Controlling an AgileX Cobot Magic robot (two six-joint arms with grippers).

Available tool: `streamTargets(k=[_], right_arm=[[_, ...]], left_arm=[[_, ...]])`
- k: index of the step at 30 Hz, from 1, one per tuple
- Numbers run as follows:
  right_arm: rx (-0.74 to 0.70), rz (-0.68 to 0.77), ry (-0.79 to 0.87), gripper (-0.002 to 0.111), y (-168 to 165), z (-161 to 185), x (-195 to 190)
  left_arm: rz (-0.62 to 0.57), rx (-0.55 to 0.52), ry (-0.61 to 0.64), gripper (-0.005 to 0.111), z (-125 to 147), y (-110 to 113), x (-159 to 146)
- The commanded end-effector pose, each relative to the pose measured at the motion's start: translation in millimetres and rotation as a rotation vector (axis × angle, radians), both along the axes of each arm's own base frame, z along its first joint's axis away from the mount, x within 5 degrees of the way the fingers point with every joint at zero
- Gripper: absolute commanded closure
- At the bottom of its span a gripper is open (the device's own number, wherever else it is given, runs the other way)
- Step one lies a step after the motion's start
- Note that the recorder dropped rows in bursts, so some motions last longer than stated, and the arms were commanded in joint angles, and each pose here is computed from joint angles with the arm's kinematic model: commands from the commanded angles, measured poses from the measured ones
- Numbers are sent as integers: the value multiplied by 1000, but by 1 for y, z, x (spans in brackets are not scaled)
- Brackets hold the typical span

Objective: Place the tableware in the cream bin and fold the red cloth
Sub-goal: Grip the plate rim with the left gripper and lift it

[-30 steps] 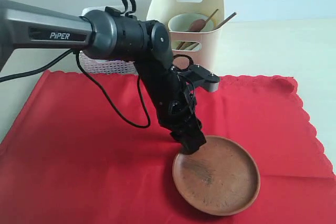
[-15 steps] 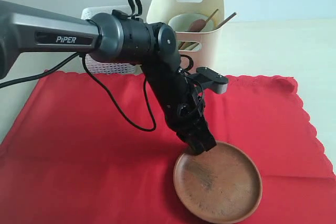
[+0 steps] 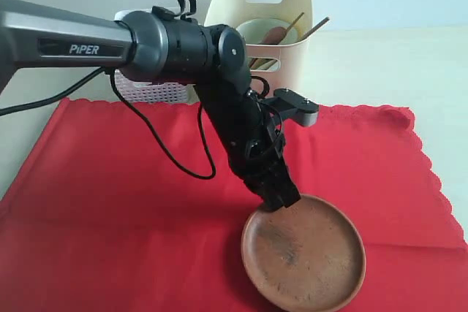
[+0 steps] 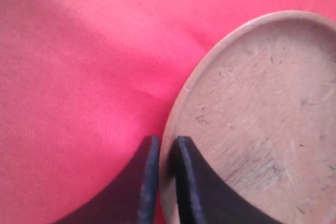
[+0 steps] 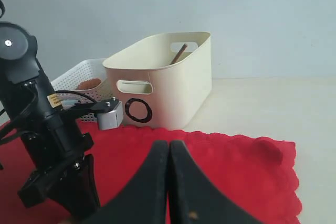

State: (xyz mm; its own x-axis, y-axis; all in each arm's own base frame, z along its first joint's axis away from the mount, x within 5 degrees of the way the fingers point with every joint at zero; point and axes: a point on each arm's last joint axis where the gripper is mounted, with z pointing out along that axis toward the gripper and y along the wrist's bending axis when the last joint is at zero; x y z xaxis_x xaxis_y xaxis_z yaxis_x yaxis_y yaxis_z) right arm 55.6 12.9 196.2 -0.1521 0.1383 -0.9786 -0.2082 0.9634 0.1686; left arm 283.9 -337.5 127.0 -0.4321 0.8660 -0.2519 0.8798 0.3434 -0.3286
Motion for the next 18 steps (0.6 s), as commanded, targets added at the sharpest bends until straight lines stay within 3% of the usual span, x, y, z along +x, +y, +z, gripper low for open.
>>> streamTargets(k=[1, 10, 18], right_arm=[[1, 2, -4, 108, 0, -1, 0], [1, 2, -4, 108, 0, -1, 0], [1, 2, -4, 108, 0, -1, 0]], left_arm=[[-3, -44, -64, 107, 37, -1, -1], [165, -190, -109, 107, 111, 27, 32], [437, -540, -67, 107, 165, 70, 88]])
